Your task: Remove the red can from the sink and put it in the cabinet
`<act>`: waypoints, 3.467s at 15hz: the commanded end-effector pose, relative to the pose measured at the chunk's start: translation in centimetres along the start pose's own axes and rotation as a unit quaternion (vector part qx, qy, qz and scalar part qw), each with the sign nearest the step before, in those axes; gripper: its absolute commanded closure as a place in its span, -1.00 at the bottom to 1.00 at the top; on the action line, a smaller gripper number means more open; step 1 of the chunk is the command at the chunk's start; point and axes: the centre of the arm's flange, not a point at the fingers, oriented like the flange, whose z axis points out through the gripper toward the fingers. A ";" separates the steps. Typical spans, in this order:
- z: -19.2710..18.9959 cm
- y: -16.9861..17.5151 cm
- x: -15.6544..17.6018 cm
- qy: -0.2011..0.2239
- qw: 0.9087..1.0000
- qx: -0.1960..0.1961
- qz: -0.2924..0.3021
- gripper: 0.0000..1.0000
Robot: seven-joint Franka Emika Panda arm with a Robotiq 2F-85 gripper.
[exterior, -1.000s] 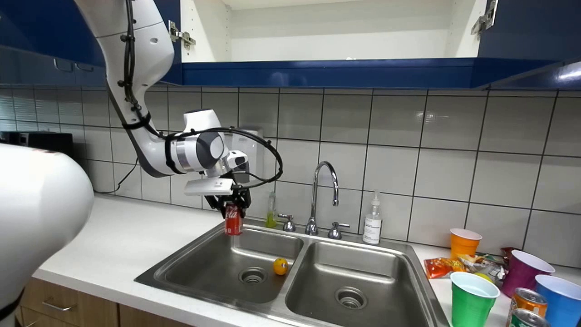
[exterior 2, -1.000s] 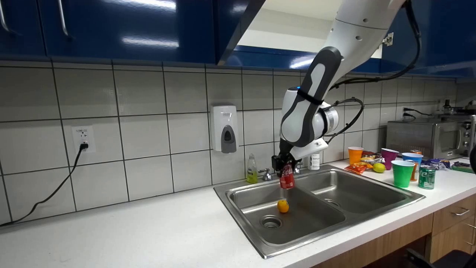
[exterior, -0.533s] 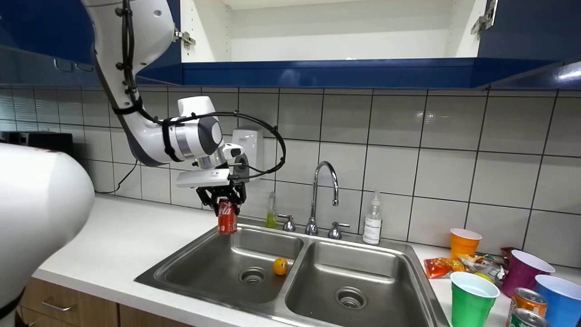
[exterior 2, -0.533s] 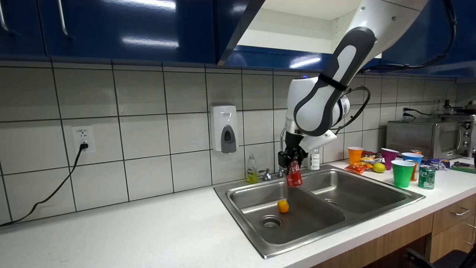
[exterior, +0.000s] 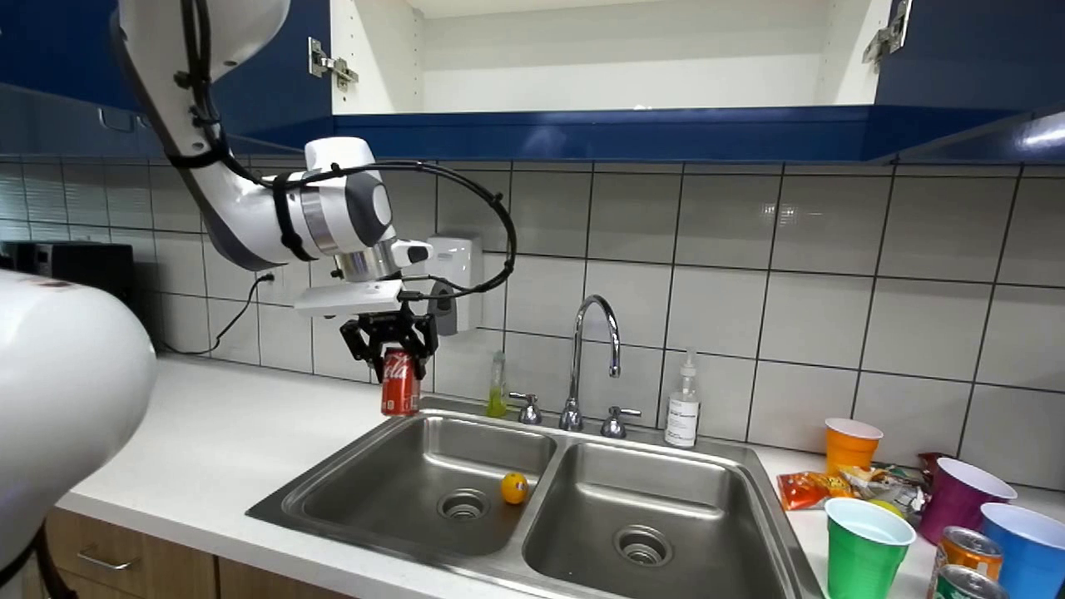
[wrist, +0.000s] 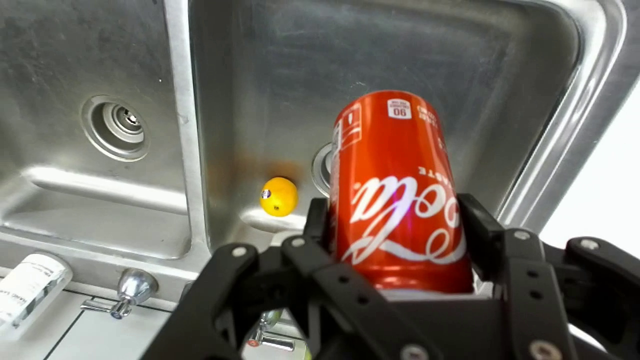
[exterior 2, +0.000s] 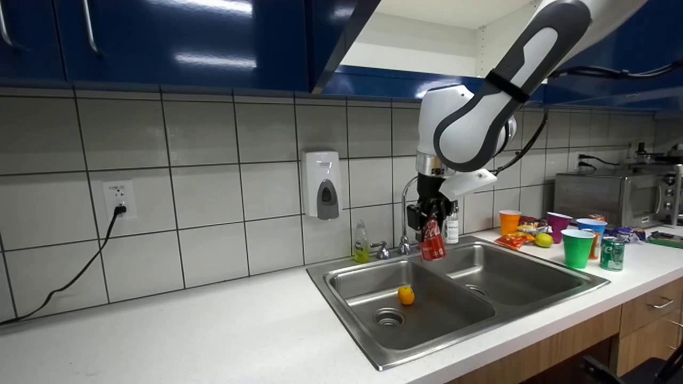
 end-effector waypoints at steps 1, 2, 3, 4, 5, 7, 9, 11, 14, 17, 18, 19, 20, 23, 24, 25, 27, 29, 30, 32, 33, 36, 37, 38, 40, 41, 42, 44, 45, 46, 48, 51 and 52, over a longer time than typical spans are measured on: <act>-3.5 0.1 -1.3 0.004 1.000 0.004 0.011 0.20; -3.9 0.1 -1.3 0.005 1.000 0.002 0.015 0.20; -4.2 0.3 -1.3 0.007 1.000 -0.001 0.020 0.20; -4.6 0.5 -1.2 0.010 1.000 -0.003 0.024 0.20; -5.0 0.8 -1.1 0.012 0.999 -0.006 0.029 0.20; -6.0 1.4 -0.8 0.019 0.999 -0.012 0.037 0.20; -6.9 2.2 -0.5 0.026 0.999 -0.019 0.043 0.20; -7.8 2.8 -0.2 0.033 0.998 -0.025 0.050 0.20; -9.0 3.8 0.3 0.044 0.997 -0.031 0.056 0.20; -10.0 4.7 0.8 0.055 0.996 -0.034 0.060 0.20; -10.5 4.9 1.0 0.059 0.996 -0.034 0.061 0.20; -11.0 5.2 1.2 0.061 0.996 -0.036 0.061 0.20; -11.5 5.4 1.4 0.064 0.995 -0.037 0.060 0.20; -13.1 6.0 2.1 0.068 0.995 -0.042 0.058 0.20; -13.7 6.1 2.3 0.070 0.995 -0.044 0.057 0.20; -14.2 6.3 2.5 0.072 0.995 -0.047 0.055 0.20; -15.3 6.5 2.9 0.073 0.995 -0.050 0.053 0.20; -16.4 6.7 3.2 0.076 0.994 -0.052 0.053 0.20; -16.9 6.8 3.3 0.077 0.994 -0.053 0.054 0.20; -17.9 6.9 3.7 0.080 0.994 -0.056 0.054 0.20; -18.3 7.0 3.8 0.082 0.993 -0.058 0.055 0.20; -19.8 7.8 4.4 0.089 0.992 -0.066 0.064 0.20; -20.2 7.9 4.5 0.092 0.991 -0.068 0.066 0.20; -20.6 8.2 4.7 0.094 0.991 -0.070 0.068 0.20; -21.3 8.6 5.0 0.098 0.990 -0.073 0.071 0.20; -21.6 8.8 5.1 0.101 0.989 -0.075 0.072 0.20; -21.9 9.0 5.3 0.105 0.989 -0.076 0.074 0.20; -22.4 9.3 5.7 0.112 0.988 -0.079 0.076 0.20; -22.7 9.4 5.8 0.115 0.987 -0.080 0.076 0.20; -23.1 9.6 6.0 0.119 0.987 -0.082 0.077 0.20; -23.4 9.9 6.3 0.125 0.985 -0.084 0.080 0.20; -23.8 10.0 6.4 0.130 0.985 -0.082 0.081 0.20; -24.1 10.0 6.4 0.131 0.985 -0.081 0.081 0.20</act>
